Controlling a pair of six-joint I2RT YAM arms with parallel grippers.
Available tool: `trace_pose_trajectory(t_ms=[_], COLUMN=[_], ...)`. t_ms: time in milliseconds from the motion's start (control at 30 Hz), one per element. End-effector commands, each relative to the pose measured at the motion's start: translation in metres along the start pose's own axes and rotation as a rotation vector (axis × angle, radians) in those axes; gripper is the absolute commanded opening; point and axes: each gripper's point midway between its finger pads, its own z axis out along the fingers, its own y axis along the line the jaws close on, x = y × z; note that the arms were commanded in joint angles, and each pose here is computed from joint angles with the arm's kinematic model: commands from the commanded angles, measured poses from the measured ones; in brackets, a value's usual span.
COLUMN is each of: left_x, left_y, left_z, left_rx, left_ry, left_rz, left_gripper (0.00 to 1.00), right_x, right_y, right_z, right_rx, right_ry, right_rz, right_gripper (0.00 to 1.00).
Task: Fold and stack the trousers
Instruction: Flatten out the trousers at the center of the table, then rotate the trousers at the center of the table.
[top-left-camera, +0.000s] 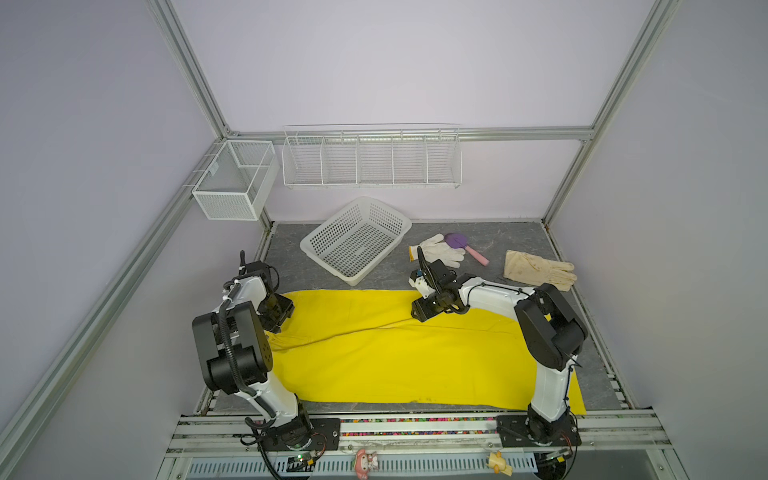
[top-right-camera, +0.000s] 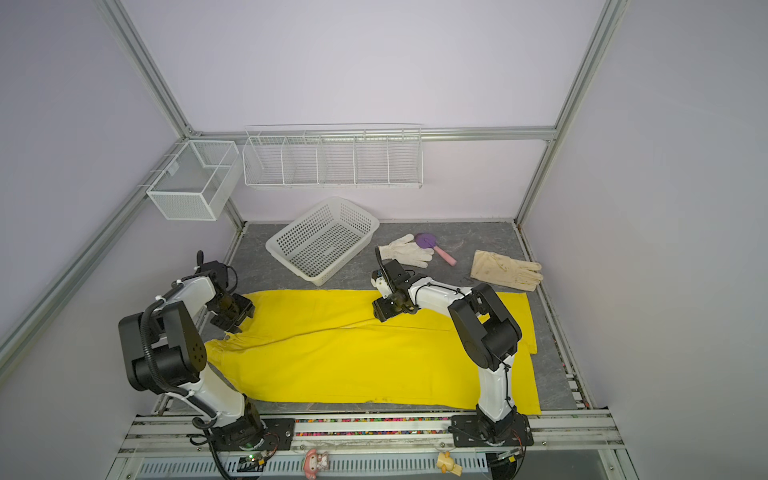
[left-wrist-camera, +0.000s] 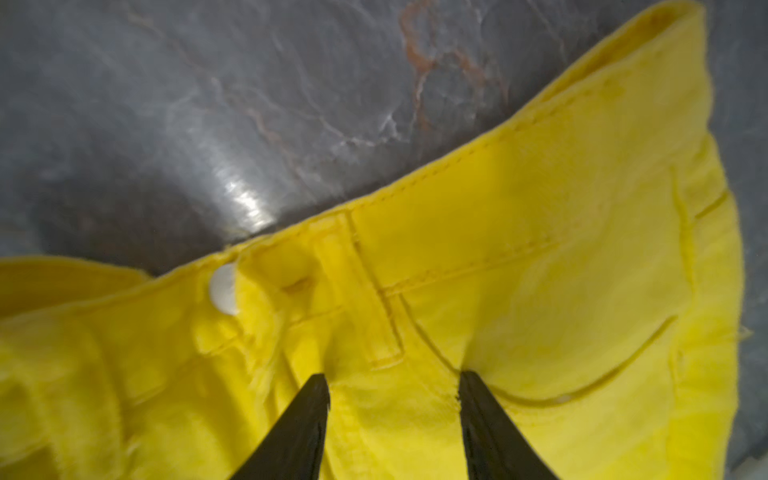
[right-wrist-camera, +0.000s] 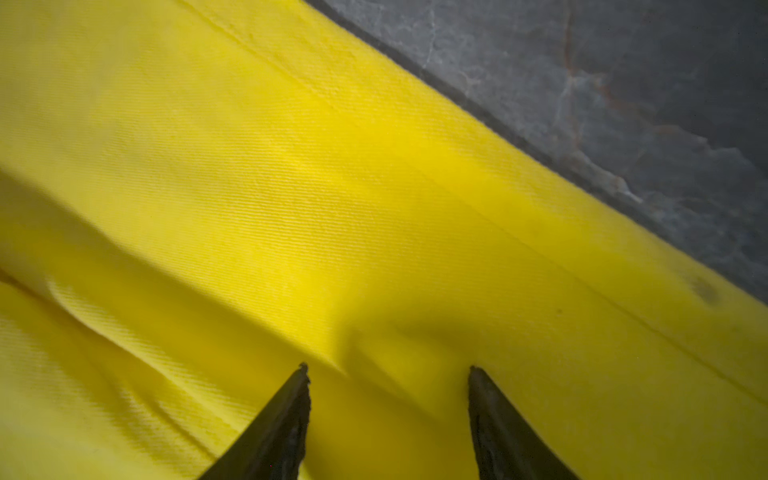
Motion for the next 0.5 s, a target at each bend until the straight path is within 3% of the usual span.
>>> trace_pose_trajectory(t_ms=[0, 233, 467], left_x=[-0.016, -0.036, -0.067], left_y=[-0.018, -0.043, -0.088], left_z=[0.007, 0.031, 0.019], left_rx=[0.037, 0.056, 0.165], left_ry=[-0.023, -0.009, -0.047], left_rz=[0.025, 0.074, 0.133], left_gripper=[0.5, 0.48, 0.51], right_x=[0.01, 0.012, -0.003], right_y=[-0.017, -0.04, -0.059], right_z=[0.009, 0.014, 0.008], right_rx=[0.076, 0.145, 0.178], right_ry=[0.037, 0.064, 0.053], right_rz=[-0.03, -0.02, -0.001], right_gripper=[0.63, 0.63, 0.64])
